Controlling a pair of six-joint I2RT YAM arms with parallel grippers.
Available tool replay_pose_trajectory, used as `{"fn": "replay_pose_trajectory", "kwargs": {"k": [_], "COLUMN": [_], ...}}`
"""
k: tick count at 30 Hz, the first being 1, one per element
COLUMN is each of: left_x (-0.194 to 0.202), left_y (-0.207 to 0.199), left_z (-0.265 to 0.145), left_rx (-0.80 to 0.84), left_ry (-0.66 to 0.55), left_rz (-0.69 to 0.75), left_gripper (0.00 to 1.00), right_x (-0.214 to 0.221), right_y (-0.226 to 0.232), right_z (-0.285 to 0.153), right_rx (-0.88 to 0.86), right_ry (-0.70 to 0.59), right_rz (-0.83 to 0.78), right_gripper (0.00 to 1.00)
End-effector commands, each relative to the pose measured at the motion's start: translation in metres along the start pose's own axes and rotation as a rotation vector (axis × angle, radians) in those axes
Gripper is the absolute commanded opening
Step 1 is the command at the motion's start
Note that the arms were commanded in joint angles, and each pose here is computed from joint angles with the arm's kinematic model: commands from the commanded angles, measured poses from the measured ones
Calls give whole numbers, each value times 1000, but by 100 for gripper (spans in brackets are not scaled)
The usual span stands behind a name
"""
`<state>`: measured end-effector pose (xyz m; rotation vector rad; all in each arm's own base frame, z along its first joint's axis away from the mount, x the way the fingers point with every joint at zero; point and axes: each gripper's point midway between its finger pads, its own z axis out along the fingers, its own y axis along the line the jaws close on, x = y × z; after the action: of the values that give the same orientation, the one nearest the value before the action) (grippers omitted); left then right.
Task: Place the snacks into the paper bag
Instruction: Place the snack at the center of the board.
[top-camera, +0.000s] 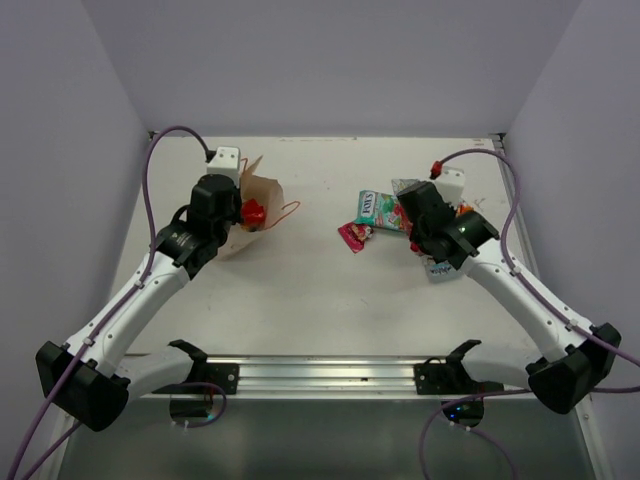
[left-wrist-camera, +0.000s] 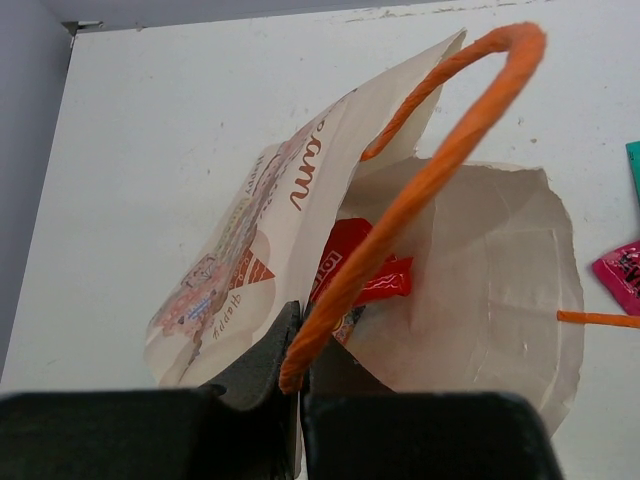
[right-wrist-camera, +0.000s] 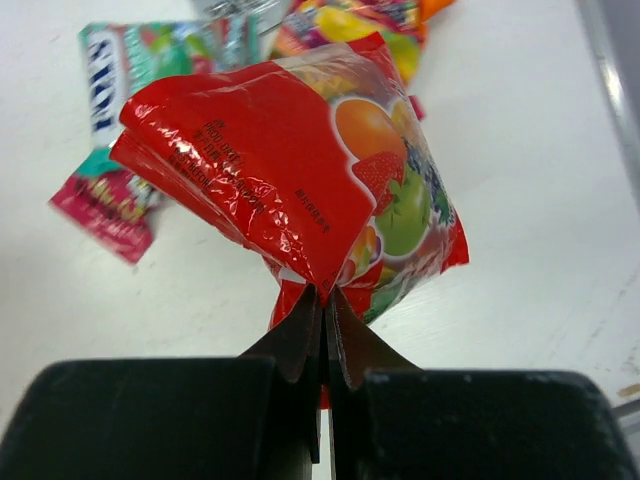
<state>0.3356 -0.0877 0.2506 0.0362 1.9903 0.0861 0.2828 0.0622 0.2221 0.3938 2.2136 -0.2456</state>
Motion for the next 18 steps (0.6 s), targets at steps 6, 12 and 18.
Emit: {"fn": "replay_pose_trajectory", "kwargs": {"k": [6, 12, 18], "left_x": [6, 4, 3], "left_y": [5, 7, 10], "left_z": [3, 2, 0], "left_rx": [-19, -22, -36], "left_ry": [9, 2, -9], "left_rz": [11, 6, -2], "left_gripper": [0, 0, 0], "right_x": [66, 160, 216], "right_y": [95, 163, 237], "right_z": [-24, -15, -29], "right_rx": [-177, -285, -566], "right_ry": [75, 237, 443], "right_rz": [-38, -69, 1], "right_gripper": [0, 0, 18]}}
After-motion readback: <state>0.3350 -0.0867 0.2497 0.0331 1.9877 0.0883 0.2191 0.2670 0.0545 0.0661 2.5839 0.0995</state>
